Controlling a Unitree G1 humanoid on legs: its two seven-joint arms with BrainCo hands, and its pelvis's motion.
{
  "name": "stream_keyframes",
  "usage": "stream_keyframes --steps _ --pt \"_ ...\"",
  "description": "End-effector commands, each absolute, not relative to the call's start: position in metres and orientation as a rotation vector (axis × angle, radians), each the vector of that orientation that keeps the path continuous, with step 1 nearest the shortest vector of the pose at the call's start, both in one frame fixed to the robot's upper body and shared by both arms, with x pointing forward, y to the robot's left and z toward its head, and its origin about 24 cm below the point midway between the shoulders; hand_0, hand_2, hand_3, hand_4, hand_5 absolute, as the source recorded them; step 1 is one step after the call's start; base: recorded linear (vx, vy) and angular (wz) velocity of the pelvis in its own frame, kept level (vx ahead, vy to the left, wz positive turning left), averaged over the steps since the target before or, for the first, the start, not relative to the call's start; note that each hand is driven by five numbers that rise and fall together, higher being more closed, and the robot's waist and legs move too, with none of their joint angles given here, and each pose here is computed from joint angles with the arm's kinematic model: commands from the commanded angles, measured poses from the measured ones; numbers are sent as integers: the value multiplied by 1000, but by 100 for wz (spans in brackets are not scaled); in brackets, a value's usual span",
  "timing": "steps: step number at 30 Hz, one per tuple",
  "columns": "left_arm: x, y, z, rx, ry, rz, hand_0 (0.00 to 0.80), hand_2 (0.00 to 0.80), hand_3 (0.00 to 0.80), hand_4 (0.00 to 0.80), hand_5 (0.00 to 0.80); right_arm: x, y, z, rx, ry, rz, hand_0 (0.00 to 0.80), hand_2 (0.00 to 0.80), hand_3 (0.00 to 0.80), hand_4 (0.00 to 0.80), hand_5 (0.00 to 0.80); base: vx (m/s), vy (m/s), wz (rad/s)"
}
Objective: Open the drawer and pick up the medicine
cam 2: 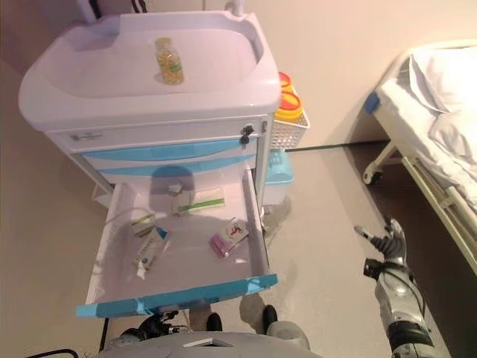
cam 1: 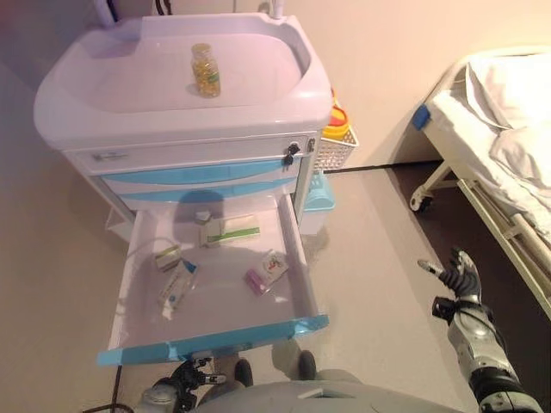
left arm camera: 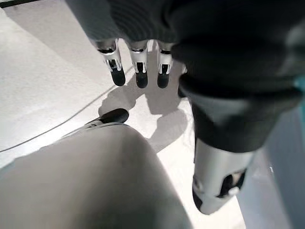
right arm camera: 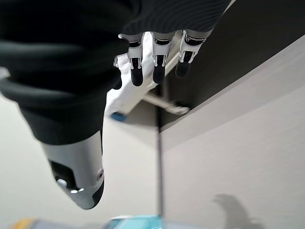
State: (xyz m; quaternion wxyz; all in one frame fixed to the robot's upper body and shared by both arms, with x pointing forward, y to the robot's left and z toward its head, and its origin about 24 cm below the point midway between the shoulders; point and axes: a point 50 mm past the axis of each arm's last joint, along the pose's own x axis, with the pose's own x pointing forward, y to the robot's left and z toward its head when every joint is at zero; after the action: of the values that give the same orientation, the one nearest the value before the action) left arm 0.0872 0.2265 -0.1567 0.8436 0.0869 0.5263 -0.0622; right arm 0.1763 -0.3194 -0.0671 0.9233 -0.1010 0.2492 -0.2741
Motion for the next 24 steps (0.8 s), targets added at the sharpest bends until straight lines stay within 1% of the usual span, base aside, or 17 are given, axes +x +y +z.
stream_keyframes --steps 1,5,8,9,11,13,19,22,23,24 --pt "99 228 -155 216 1081 -137 0 0 0 0 0 192 -308 -66 -238 469 -546 0 0 0 0 0 23 -36 1" --pt "94 231 -156 214 1084 -117 0 0 0 0 0 160 -288 -100 -254 620 -499 0 0 0 0 0 28 -20 1" --pt "97 231 -155 217 1072 -117 0 0 0 0 0 152 -279 -109 -258 667 -444 0 0 0 0 0 0 0 0" --pt "102 229 -154 221 1039 -113 0 0 0 0 0 150 -267 -115 -255 690 -385 0 0 0 0 0 -33 10 -2" --pt "105 229 -153 220 1029 -113 0 0 0 0 0 150 -265 -116 -255 694 -373 0 0 0 0 0 -78 16 0" --pt "131 225 -143 215 915 -113 0 0 0 0 0 164 -249 -114 -307 640 -259 0 0 0 0 0 -249 44 -1" --pt "190 215 -113 230 671 -117 0 0 0 0 0 201 -237 -94 -373 506 -155 0 0 0 0 0 -165 15 1" --pt "194 215 -110 233 655 -116 0 0 0 0 0 203 -238 -92 -376 497 -155 0 0 0 0 0 -41 1 0" --pt "207 214 -101 257 599 -118 0 0 0 0 0 209 -239 -87 -394 474 -148 0 0 0 0 0 -62 3 0" --pt "210 213 -98 270 581 -122 0 0 0 0 0 211 -239 -86 -402 468 -143 0 0 0 0 0 -84 5 -2"
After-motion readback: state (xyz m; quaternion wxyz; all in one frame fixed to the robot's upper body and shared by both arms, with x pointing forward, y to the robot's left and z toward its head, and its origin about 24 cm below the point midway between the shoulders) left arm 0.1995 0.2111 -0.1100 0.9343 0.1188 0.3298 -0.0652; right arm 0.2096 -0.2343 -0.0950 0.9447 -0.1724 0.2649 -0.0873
